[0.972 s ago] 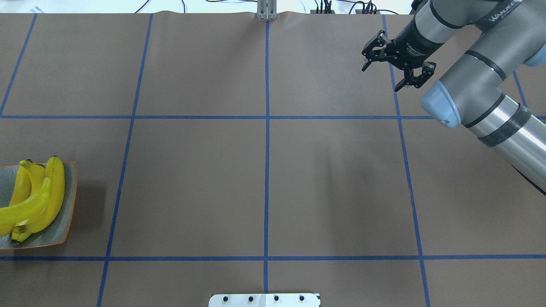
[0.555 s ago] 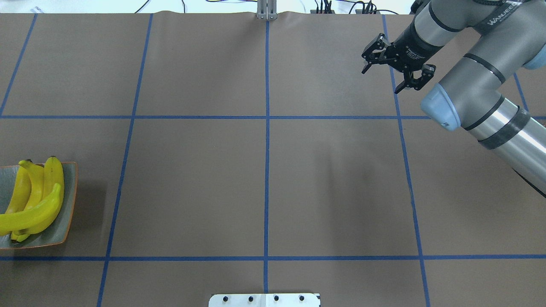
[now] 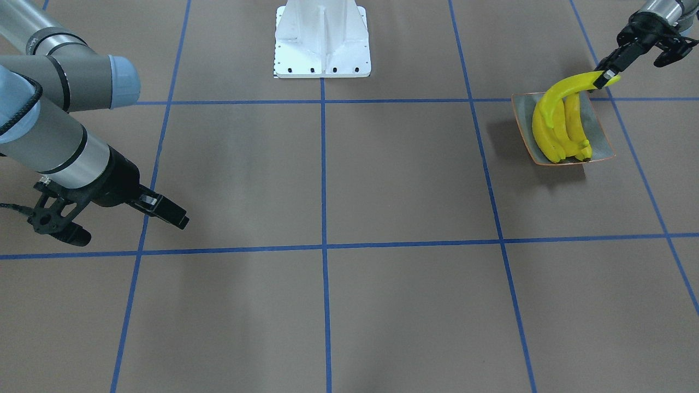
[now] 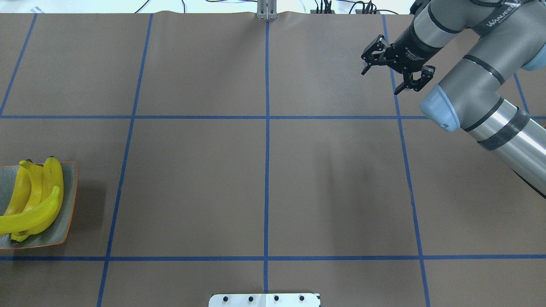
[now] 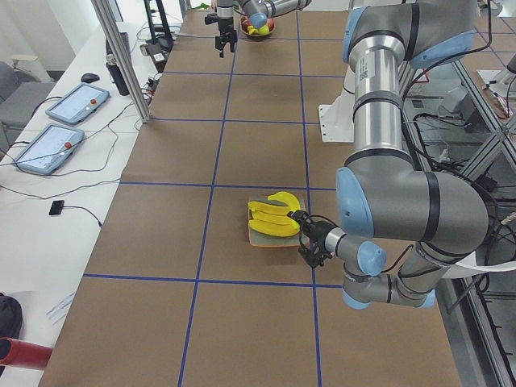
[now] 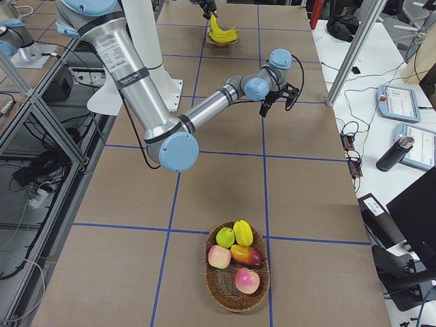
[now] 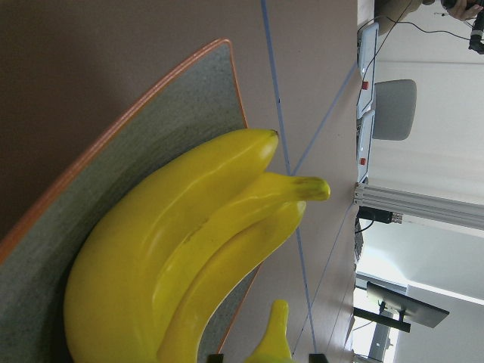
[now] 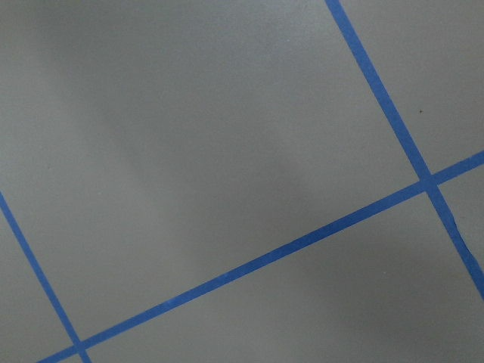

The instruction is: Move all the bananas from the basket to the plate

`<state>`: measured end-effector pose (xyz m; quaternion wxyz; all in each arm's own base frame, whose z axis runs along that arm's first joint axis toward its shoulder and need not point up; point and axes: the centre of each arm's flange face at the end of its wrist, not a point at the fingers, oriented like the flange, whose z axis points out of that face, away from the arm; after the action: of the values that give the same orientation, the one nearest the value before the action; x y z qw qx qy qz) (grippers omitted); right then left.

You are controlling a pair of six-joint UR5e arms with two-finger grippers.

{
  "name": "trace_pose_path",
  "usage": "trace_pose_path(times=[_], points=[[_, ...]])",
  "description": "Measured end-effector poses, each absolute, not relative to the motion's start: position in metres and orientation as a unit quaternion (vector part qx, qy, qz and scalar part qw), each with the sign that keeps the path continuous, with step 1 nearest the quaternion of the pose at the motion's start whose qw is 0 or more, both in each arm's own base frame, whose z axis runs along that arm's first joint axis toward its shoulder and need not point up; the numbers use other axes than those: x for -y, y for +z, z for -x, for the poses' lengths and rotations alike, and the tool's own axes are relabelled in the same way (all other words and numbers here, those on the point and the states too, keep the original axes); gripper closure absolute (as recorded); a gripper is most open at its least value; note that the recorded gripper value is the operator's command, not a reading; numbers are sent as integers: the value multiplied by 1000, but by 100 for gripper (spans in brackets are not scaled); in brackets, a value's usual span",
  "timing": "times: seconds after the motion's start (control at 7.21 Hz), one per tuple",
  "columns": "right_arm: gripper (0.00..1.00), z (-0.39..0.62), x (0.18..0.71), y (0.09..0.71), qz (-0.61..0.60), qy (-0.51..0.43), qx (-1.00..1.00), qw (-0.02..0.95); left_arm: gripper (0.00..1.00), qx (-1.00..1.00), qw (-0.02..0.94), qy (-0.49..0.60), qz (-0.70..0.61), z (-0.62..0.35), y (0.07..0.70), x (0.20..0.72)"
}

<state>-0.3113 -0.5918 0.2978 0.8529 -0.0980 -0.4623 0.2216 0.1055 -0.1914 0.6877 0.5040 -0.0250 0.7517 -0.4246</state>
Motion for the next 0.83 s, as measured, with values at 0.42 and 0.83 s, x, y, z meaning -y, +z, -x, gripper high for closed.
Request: trace_pose_path(times=[0.42, 0.83], points=[[0, 320, 588, 299, 94, 219, 458, 856, 100, -742, 507, -437, 49, -92, 713, 193], [0, 325, 586, 301, 92, 217, 455, 859, 100, -748, 492, -441, 63, -126, 710, 186]])
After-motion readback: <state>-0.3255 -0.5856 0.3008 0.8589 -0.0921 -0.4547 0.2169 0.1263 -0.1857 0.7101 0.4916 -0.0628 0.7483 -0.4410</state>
